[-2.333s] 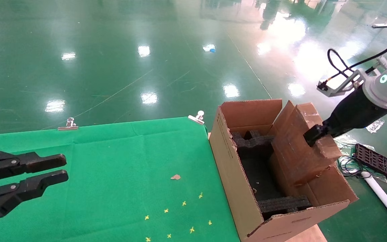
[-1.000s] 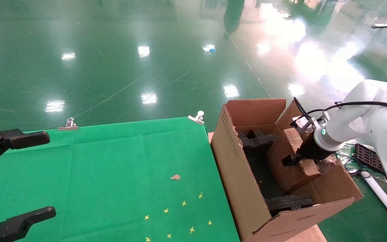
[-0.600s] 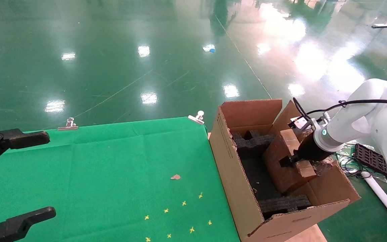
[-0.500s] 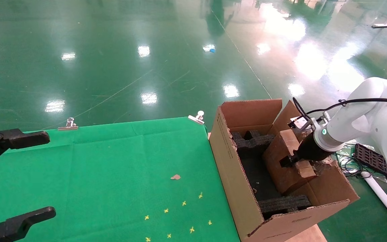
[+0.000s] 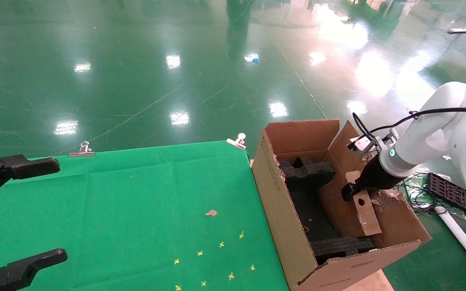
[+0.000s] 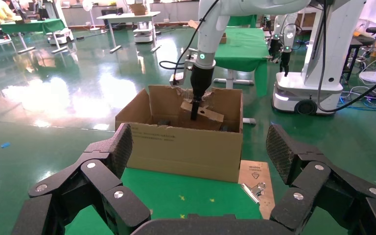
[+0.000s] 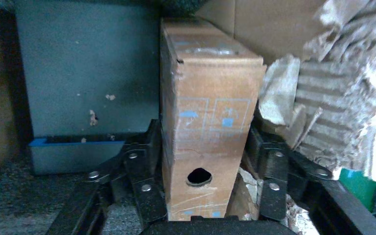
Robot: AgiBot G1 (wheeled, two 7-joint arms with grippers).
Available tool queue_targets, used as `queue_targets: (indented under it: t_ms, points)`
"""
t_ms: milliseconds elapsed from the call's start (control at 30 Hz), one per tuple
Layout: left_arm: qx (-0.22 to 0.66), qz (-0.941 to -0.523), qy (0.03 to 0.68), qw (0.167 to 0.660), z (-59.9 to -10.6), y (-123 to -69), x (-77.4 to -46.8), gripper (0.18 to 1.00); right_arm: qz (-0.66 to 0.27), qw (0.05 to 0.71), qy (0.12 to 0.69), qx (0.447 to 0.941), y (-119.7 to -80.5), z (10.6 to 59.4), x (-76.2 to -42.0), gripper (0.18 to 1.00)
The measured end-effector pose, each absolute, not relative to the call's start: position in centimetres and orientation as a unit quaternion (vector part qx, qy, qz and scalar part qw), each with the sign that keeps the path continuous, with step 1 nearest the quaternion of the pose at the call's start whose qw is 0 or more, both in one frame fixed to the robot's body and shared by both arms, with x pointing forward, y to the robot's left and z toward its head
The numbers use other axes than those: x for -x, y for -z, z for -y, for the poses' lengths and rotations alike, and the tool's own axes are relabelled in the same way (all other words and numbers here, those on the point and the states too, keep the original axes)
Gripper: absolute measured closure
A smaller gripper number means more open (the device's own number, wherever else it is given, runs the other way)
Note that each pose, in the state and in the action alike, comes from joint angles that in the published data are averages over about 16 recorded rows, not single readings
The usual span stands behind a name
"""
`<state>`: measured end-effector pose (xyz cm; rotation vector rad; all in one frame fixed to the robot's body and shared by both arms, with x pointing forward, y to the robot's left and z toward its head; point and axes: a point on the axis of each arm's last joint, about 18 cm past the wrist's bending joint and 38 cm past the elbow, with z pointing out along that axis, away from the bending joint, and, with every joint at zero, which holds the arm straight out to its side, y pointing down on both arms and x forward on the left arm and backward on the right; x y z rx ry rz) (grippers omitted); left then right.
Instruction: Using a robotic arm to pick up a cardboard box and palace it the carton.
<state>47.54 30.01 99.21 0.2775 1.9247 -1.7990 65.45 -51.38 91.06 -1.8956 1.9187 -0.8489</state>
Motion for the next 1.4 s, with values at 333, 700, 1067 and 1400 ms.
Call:
queue_targets:
  t_ms: [333, 700, 1067, 1400]
  points:
    - [-0.102, -0.705, 0.659, 0.244, -30.0, -99.2, -47.5, 0.184, -0.650, 0.189, 0.289, 0.677, -95.6, 50.4, -64.7, 0.430]
    - [-0.102, -0.705, 0.659, 0.244, -30.0, -99.2, -47.5, 0.184, -0.633, 0.206, 0.260, 0.700, -95.9, 49.4, -63.9, 0.251]
    - [-0.102, -0.705, 0.659, 0.244, -30.0, -99.2, -47.5, 0.184, -0.635, 0.199, 0.280, 0.692, -93.0, 50.2, -65.2, 0.183]
    - [-0.102, -0.705, 0.659, 0.244, -30.0, -99.2, -47.5, 0.184, -0.627, 0.212, 0.287, 0.692, -92.4, 50.1, -65.7, 0.179]
